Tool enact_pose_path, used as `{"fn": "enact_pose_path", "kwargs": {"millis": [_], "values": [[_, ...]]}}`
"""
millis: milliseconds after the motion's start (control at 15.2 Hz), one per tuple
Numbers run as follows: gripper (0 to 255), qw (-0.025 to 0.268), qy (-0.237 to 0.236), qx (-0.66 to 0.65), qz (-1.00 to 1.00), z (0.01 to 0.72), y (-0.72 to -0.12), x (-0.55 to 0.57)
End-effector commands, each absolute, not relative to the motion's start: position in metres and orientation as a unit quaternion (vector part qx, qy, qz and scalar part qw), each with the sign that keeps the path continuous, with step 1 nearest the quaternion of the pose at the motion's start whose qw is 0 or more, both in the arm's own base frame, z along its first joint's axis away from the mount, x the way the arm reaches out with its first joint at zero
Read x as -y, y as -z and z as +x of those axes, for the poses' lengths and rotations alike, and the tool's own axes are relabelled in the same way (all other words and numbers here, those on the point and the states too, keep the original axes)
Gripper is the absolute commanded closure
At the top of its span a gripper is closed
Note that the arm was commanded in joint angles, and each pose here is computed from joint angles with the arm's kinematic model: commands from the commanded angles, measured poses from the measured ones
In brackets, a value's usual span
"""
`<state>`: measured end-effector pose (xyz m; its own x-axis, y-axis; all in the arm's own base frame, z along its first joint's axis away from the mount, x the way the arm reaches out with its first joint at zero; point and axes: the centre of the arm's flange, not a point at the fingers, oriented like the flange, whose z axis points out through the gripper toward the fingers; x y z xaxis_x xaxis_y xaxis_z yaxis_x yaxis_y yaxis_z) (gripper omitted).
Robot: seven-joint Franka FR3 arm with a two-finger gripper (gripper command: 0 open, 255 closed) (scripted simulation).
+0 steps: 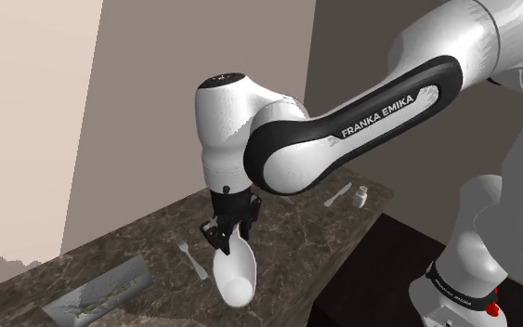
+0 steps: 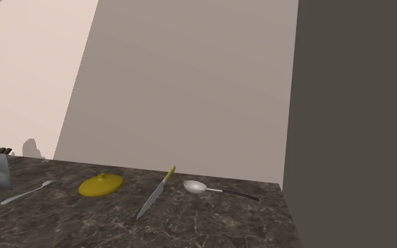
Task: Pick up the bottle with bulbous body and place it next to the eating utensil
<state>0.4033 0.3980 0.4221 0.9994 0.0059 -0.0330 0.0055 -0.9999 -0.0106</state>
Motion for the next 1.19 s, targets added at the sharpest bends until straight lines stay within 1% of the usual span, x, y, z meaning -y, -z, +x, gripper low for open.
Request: {"fn": "enact_pose_path", "kwargs": {"millis": [0, 528, 990, 1056, 1122], "values": [[255, 0.006, -0.016, 0.003, -1.000, 0.402, -0.412, -0.397], [255, 0.006, -0.016, 0.003, -1.000, 0.402, -0.372, -0.397], [255, 0.006, -0.016, 0.003, -1.000, 0.402, -0.372, -0.397], [0, 0.006, -0.016, 0.003, -1.000, 0.402, -0.372, -0.397], [0, 0.006, -0.016, 0.003, -1.000, 0.402, -0.372, -0.397]]}}
